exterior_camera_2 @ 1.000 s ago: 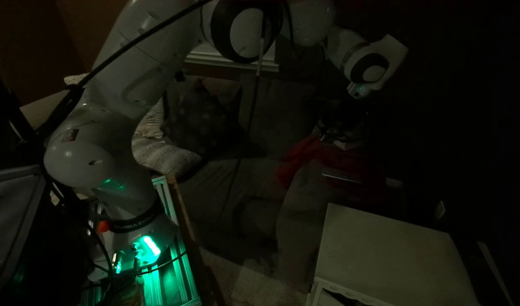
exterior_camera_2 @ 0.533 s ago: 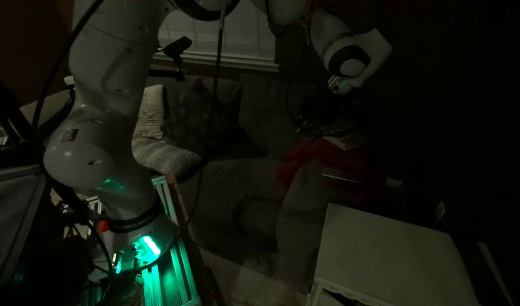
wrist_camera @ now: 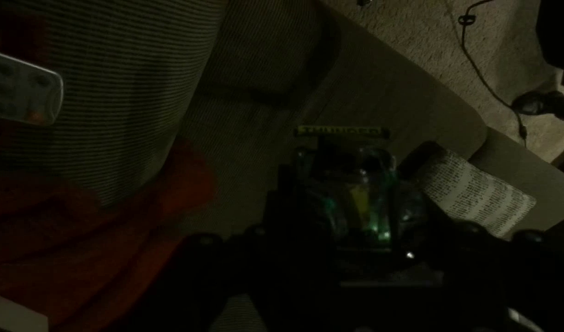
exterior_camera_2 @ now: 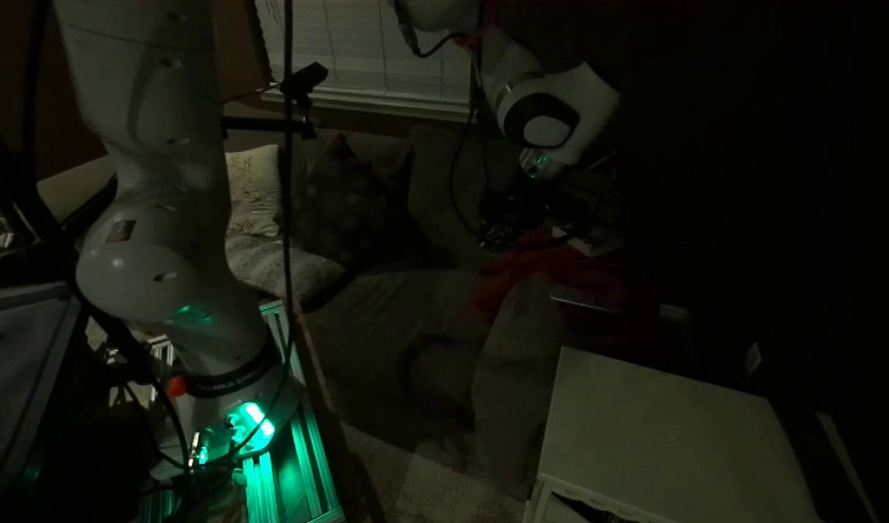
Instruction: Pick up the car and place it on the seat of the sofa.
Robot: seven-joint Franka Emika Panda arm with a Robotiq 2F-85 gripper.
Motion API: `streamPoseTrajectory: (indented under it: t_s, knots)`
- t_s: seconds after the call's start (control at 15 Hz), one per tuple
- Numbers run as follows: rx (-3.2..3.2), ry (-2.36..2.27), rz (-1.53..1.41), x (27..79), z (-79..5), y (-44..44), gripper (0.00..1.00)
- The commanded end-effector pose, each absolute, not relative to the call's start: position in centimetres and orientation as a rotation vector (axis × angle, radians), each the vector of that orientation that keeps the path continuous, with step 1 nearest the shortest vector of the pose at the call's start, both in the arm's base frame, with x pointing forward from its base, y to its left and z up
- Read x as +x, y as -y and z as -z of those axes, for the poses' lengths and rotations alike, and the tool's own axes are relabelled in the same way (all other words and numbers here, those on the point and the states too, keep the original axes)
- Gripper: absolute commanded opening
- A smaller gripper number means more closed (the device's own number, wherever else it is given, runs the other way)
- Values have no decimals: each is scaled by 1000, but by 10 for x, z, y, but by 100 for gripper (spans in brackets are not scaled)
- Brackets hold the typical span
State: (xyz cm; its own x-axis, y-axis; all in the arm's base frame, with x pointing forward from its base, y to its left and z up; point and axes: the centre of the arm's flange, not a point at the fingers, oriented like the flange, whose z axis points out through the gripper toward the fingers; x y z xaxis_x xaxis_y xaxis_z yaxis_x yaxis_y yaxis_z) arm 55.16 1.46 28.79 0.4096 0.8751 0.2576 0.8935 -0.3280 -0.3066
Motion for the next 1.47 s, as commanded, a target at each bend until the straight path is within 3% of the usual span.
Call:
streamPoseTrajectory:
  t_s: [0.0, 0.07, 0.13, 0.93, 1.4]
  knots:
    - [-2275, 1518, 65, 547, -289, -15, 67]
    - [-2276, 1519, 66, 545, -290, -15, 67]
    - [-2278, 1520, 68, 544, -291, -15, 42]
    - [-2812, 1205, -52, 458, -276, -185, 42]
    - [-2863, 1327, -274, 453, -220, -273, 42]
